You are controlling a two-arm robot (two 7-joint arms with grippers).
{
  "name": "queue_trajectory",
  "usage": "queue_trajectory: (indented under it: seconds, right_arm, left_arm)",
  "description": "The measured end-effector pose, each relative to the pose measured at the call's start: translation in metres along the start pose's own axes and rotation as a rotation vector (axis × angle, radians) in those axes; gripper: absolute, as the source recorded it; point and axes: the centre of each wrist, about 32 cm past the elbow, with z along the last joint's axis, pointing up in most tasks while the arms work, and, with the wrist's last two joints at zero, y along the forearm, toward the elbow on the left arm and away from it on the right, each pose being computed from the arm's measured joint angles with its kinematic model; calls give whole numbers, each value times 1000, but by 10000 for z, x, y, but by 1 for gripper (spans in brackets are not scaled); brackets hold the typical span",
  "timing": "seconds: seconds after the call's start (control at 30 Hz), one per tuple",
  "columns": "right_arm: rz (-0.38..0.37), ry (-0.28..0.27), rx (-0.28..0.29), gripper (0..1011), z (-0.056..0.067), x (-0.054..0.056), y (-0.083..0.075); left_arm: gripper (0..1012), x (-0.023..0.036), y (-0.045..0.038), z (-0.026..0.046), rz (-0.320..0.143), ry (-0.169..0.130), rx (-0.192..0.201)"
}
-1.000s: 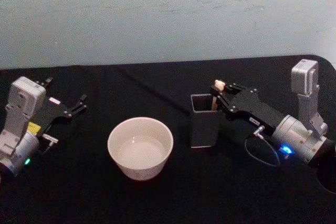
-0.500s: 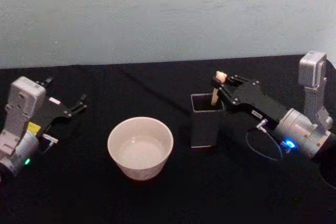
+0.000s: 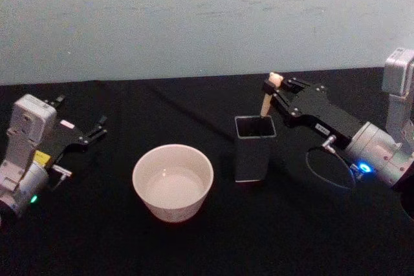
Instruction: Pick up the stirring spoon with one hand, stir inside the cup, then place it back in its original position.
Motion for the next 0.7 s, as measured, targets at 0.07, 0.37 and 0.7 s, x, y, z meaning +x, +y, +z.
queue_trajectory:
  seconds: [0.07, 0.37, 0.7]
  right_arm:
    - [3, -2, 7, 214, 34, -2, 1]
    - [13, -14, 36, 214, 163, -13, 21]
    - [16, -34, 74, 214, 297, -9, 96]
  left_arm:
    - [1001, 0, 0, 0, 0, 0, 0]
    - [1001, 0, 0, 0, 0, 0, 0]
    - [1001, 0, 0, 0, 0, 0, 0]
